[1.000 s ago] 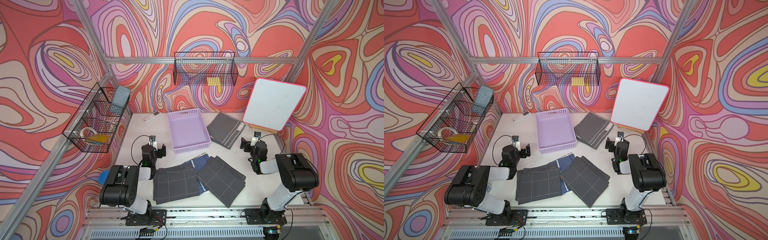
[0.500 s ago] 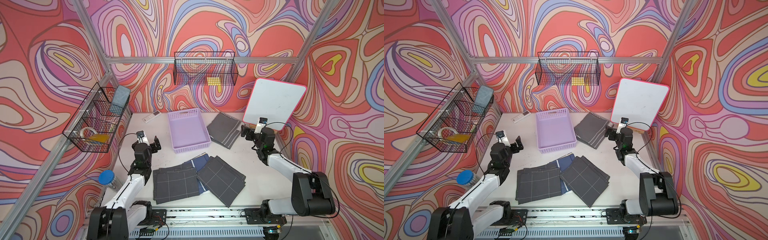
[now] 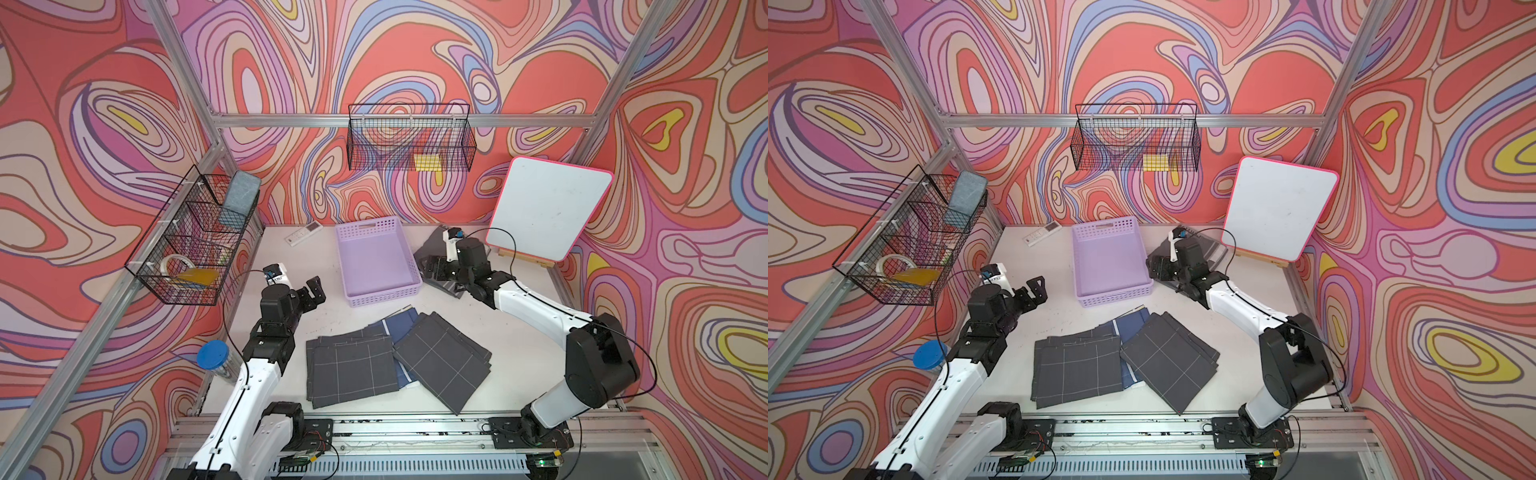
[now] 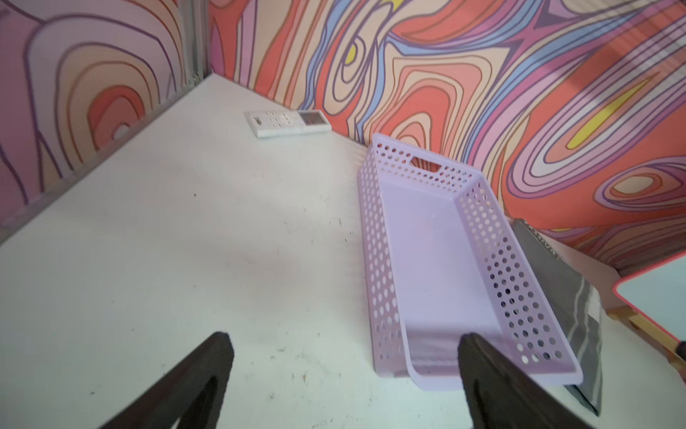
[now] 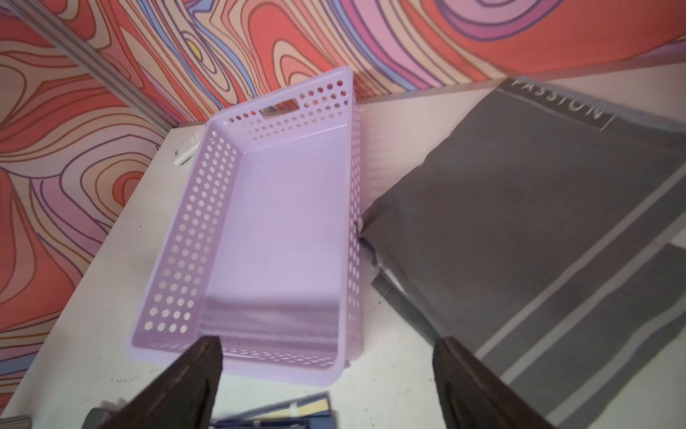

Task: Put the folded pillowcase in the basket
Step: Adjust the basket at the center of the board.

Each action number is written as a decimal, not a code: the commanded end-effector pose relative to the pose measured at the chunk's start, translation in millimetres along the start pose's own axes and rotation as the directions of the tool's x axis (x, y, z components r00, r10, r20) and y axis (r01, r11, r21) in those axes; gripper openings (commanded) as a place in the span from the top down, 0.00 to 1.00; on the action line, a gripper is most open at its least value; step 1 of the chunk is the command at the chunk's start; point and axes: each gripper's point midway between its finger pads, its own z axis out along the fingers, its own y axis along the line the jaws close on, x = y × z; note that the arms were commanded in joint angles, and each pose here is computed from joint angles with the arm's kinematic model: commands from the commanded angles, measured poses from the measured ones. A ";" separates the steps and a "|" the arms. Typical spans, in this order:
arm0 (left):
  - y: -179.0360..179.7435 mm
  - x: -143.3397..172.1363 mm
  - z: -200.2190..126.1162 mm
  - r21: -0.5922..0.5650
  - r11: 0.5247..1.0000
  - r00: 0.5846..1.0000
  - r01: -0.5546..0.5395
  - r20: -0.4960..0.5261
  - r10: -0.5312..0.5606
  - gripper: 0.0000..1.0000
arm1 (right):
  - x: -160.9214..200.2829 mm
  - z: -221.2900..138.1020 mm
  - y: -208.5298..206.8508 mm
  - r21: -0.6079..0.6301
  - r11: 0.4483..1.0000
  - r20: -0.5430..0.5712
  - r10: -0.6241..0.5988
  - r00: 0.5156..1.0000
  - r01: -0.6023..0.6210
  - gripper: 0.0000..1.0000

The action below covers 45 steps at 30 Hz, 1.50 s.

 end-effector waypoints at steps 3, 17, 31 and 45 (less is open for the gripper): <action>-24.5 38.9 14.2 0.130 0.991 0.985 0.035 -0.171 -0.013 0.01 | 32.3 11.4 -0.7 0.094 0.989 -0.100 0.125 0.987 -0.116 0.15; -69.1 61.6 62.0 0.188 0.982 0.948 -0.022 -0.309 0.081 0.01 | 59.9 9.2 -11.3 0.153 0.981 -0.154 0.146 0.977 -0.123 0.18; -89.5 100.4 82.0 0.163 0.984 0.885 -0.074 -0.444 0.140 0.01 | 59.3 0.9 -11.1 0.153 0.978 -0.130 0.163 0.978 -0.143 0.18; -89.7 118.0 90.3 0.175 0.983 0.876 -0.050 -0.466 0.127 0.01 | 64.5 4.5 -15.0 0.165 0.977 -0.137 0.155 0.978 -0.132 0.18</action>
